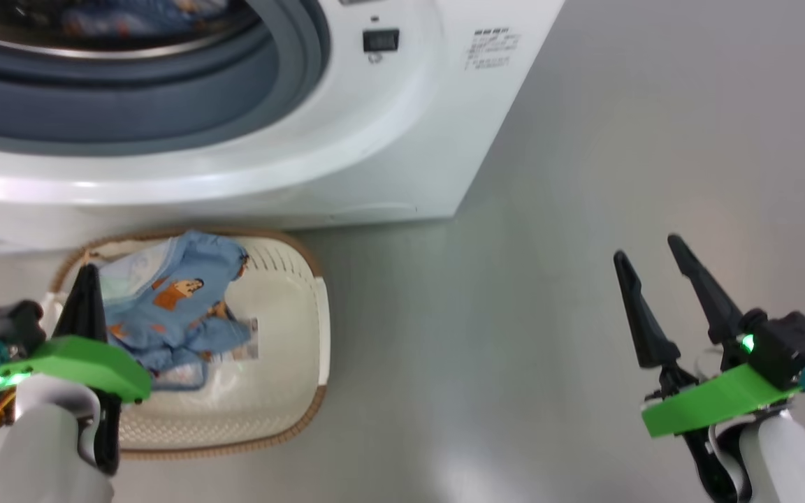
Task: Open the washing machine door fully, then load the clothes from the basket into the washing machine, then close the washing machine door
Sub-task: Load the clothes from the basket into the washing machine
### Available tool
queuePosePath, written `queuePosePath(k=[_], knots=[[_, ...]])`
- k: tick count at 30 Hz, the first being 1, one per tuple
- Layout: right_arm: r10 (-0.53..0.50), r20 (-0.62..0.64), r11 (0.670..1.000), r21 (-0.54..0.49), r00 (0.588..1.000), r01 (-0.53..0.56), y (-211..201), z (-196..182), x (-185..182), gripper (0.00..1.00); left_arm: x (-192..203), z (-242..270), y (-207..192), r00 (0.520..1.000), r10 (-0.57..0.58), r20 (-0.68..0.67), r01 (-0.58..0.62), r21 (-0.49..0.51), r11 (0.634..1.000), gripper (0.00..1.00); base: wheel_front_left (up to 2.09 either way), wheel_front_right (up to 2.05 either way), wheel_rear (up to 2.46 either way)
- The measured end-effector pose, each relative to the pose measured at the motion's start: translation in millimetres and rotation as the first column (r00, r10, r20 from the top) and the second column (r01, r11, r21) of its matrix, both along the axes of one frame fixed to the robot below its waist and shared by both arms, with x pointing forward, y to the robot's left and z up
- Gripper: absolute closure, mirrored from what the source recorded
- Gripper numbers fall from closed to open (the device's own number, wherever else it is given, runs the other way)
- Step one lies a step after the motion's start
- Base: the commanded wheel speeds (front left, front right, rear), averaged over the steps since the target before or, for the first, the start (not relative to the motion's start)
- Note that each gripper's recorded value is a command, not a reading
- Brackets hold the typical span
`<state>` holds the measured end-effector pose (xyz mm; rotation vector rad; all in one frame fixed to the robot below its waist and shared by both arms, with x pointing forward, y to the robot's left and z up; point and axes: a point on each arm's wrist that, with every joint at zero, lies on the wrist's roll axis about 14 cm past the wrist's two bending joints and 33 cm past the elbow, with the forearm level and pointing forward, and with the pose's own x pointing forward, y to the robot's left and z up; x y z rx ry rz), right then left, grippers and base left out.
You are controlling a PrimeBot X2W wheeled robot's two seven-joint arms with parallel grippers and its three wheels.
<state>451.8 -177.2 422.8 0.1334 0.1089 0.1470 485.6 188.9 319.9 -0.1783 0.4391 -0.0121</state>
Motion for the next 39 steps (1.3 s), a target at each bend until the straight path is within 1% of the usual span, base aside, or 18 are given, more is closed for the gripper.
queuePosePath(k=[5, 11, 15, 19, 25, 30, 35, 39], knots=[[-0.016, 0.02, 1.0, 0.006, 1.0, 0.015, -4.2, 15.1, -16.2, 0.0, -7.9, 34.9, 5.8, 0.996, 0.006, 0.089, -0.007, 0.009, 1.0, 1.0, 0.0, 0.0, 0.0], [-0.047, 0.043, 0.999, 0.014, 0.998, 0.047, -13.1, 30.4, -34.5, 0.0, -18.8, 75.5, 7.1, 0.98, -0.004, 0.198, -0.001, 0.025, 1.0, 1.0, 0.0, 0.0, 0.0], [-0.057, 0.055, 0.998, 0.021, 0.997, 0.056, -15.6, 37.1, -42.9, 0.0, -25.7, 92.9, 6.0, 0.97, -0.011, 0.245, 0.005, 0.028, 1.0, 1.0, 0.0, 0.0, 0.0], [-0.083, 0.063, 0.996, 0.02, 0.995, 0.081, -23.7, 43.1, -57.6, 0.0, -37.0, 121.5, 8.5, 0.946, -0.027, 0.322, 0.013, 0.046, 0.999, 1.0, 0.0, 0.0, 0.0], [-0.09, 0.073, 0.996, 0.02, 0.993, 0.089, -26.2, 48.9, -69.8, 0.0, -53.7, 150.2, 8.2, 0.915, -0.036, 0.402, 0.016, 0.053, 0.998, 1.0, 0.0, 0.0, 0.0], [-0.097, 0.09, 0.995, 0.02, 0.991, 0.096, -28.7, 54.9, -73.1, 0.0, -72.0, 161.3, 9.9, 0.9, -0.038, 0.435, 0.011, 0.065, 0.998, 1.0, 0.0, 0.0, 0.0], [-0.109, 0.096, 0.994, 0.019, 0.989, 0.108, -32.6, 57.4, -75.5, 0.0, -88.4, 159.9, 9.2, 0.901, -0.031, 0.432, 0.003, 0.064, 0.998, 1.0, 0.0, 0.0, 0.0], [-0.116, 0.099, 0.993, 0.019, 0.988, 0.114, -34.6, 58.5, -77.1, 0.0, -99.7, 156.9, 7.0, 0.906, -0.008, 0.424, -0.012, 0.043, 0.999, 1.0, 0.0, 0.0, 0.0]])
